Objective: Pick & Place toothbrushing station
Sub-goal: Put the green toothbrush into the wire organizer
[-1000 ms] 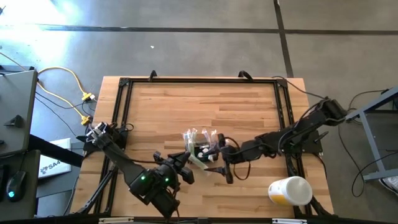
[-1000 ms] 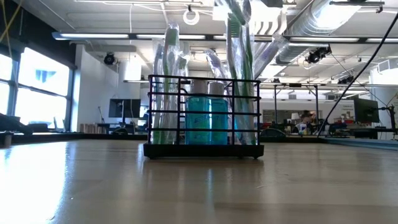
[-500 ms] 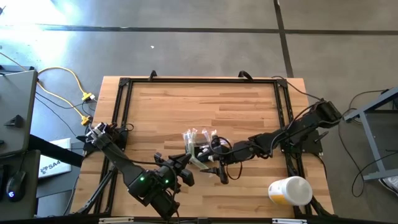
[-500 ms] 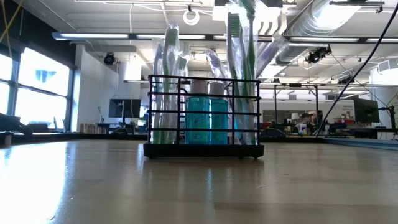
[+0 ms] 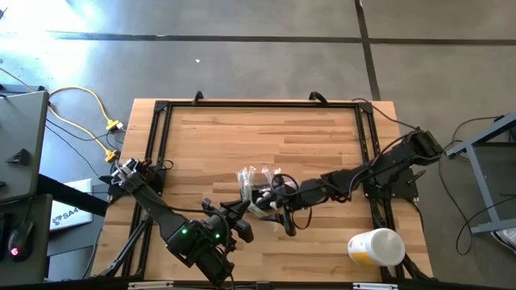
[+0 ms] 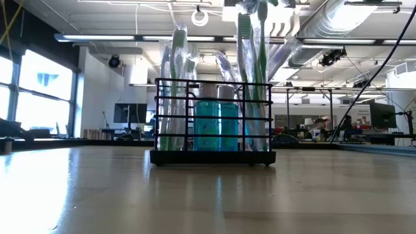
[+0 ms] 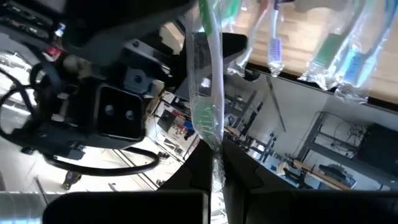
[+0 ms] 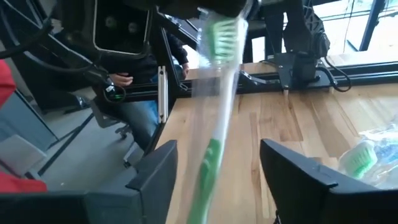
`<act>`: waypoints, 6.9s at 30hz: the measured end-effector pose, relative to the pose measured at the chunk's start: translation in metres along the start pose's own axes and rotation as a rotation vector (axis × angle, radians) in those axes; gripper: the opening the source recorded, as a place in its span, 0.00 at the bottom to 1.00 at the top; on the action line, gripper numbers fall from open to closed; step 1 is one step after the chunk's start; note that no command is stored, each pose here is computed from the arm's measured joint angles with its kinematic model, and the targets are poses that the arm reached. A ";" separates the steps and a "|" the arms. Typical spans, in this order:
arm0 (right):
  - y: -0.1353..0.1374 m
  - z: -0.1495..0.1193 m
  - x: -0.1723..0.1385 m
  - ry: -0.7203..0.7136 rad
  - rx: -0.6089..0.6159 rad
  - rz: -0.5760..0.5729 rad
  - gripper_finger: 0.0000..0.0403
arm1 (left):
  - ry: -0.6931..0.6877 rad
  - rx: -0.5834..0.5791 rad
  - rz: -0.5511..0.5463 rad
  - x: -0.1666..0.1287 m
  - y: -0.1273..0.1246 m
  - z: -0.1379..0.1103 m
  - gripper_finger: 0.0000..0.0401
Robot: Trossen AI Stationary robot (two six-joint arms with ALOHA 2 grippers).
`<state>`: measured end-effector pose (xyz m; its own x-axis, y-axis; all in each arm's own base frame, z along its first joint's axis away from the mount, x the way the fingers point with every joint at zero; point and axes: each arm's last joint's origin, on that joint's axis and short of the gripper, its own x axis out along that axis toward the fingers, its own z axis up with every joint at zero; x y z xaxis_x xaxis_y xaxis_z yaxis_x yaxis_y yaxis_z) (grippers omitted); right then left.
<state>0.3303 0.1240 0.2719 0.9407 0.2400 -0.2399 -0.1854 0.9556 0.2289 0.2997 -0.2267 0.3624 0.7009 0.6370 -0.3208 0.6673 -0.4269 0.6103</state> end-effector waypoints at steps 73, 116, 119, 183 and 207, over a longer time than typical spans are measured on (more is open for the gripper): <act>0.056 0.007 -0.014 -0.227 -0.621 -0.141 0.05 | -0.558 -1.838 -0.295 -0.006 0.036 -0.042 0.44; 0.056 0.005 -0.014 -0.206 -0.614 -0.134 0.09 | -0.527 -1.667 -0.147 -0.005 0.044 -0.020 0.03; 0.055 0.005 -0.014 -0.205 -0.595 -0.138 0.15 | -0.529 -1.671 -0.152 -0.005 0.044 -0.020 0.04; 0.098 -0.014 -0.043 -0.130 -0.637 -0.610 0.71 | -0.263 -1.978 -0.358 0.023 -0.021 -0.042 0.02; 0.097 -0.014 -0.042 -0.127 -0.642 -0.613 0.71 | -0.382 -2.098 -0.443 0.078 -0.088 -0.035 0.03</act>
<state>0.2684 0.2092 0.2911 0.9439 -0.3287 -0.0319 0.2728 0.8304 -0.4859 0.2865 -0.1171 0.3092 0.8007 0.2328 -0.5519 -0.2303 0.9702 0.0751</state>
